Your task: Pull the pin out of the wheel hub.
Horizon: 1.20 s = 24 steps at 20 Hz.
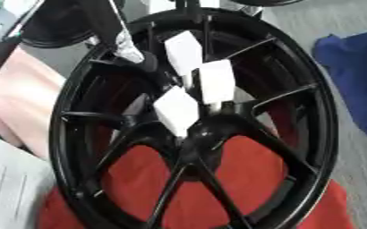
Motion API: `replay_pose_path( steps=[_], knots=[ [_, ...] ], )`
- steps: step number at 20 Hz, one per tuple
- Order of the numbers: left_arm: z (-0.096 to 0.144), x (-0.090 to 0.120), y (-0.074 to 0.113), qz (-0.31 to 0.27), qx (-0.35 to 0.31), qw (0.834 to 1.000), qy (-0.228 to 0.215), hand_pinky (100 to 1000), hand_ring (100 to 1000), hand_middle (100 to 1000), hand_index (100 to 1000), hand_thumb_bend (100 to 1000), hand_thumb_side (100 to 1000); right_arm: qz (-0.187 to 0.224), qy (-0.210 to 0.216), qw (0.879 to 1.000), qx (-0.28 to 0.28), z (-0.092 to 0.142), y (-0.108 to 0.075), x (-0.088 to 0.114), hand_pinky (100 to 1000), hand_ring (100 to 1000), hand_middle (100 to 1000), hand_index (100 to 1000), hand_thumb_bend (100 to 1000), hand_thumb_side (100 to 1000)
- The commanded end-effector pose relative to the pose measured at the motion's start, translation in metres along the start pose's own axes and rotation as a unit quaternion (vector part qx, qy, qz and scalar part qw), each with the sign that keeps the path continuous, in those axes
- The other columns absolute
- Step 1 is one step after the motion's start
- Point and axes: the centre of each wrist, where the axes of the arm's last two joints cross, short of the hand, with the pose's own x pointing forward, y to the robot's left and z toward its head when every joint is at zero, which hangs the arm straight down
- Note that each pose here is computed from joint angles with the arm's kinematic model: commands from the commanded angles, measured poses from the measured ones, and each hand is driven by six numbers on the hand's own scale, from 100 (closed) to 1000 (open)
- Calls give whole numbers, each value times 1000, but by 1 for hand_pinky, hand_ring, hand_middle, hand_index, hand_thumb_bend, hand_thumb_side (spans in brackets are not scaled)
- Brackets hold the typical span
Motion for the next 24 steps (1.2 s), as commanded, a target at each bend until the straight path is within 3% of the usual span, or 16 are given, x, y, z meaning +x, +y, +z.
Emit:
replay_pose_path(
  steps=[1,24],
  knots=[
    [3,2,11,-11,1,1000,0,790,740,687,770,480,100,4,-17,1000,6,-5,-3,8,859,708,642,787,100,439],
    [-14,-7,5,9,-40,999,1,766,700,631,712,381,100,-2,-18,1000,6,-5,-1,6,860,706,642,788,100,459]
  ],
)
